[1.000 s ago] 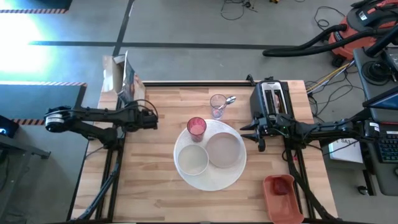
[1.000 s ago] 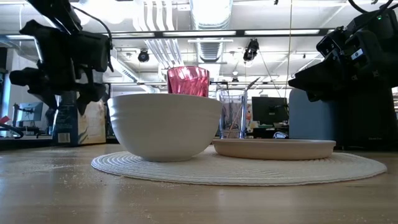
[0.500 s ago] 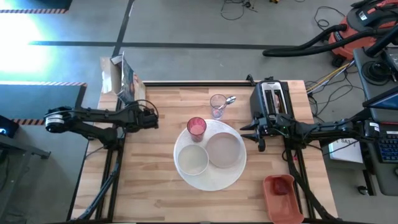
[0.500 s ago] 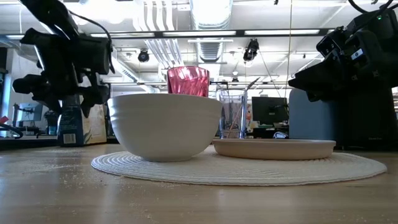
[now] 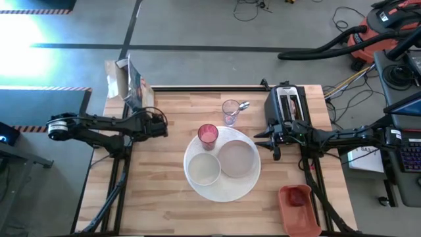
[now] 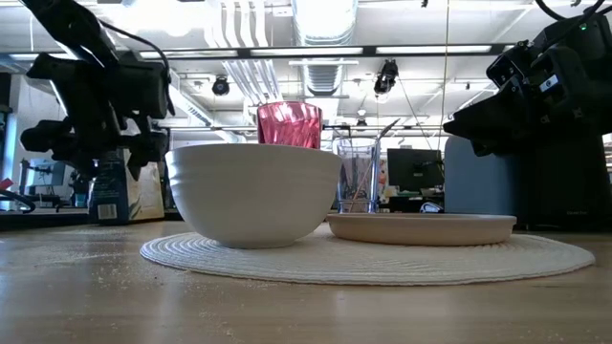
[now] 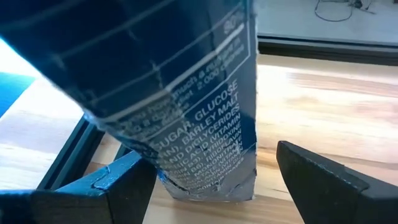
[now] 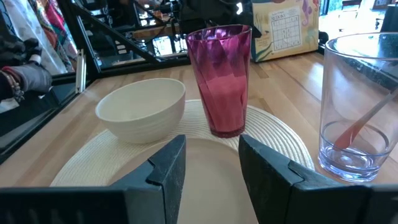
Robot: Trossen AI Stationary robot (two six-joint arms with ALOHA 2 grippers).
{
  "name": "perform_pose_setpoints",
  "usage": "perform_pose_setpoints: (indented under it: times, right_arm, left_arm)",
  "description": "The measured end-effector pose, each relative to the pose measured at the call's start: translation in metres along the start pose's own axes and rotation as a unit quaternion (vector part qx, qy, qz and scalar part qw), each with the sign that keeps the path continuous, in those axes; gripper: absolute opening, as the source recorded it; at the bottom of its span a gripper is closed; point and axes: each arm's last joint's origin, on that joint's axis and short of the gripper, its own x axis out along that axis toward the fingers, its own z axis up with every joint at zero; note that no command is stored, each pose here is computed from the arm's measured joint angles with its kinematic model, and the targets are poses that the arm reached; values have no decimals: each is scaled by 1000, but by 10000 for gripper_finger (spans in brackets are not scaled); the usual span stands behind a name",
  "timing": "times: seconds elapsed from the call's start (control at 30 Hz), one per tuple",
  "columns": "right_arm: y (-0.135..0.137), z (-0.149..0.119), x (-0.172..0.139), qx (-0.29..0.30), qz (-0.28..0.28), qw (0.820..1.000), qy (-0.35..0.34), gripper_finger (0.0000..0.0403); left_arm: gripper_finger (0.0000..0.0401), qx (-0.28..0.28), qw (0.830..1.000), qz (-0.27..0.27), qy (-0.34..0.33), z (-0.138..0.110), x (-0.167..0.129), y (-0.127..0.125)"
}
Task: Arrange a breakfast setting
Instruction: Pour the cereal from the blue cereal box into the white bowl
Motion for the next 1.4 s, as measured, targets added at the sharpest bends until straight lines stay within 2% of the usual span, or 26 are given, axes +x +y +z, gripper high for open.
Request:
perform_pose_setpoints:
  times: [0.3, 0.5, 0.8, 0.9, 1.07, 1.4]
  right_arm:
    - [0, 0, 0, 0, 0, 1000, 0, 139]
    - [0, 0, 0, 0, 0, 1000, 0, 139]
    - [0, 0, 0, 0, 0, 1000, 0, 139]
    - [0, 0, 0, 0, 0, 1000, 0, 139]
    - [0, 0, 0, 0, 0, 1000, 0, 139]
    - [0, 0, 0, 0, 0, 1000, 0, 139]
  left_arm:
    - [304, 11, 997, -19, 68, 10, -9, -11]
    - [304, 23, 992, -14, 124, 19, -18, -13]
    - [304, 35, 985, 2, 170, 27, -26, -12]
    - [304, 39, 984, 19, 172, 30, -28, -9]
    - [304, 32, 990, 33, 133, 30, -26, -6]
    - [304, 46, 988, 59, 135, 24, -22, -14]
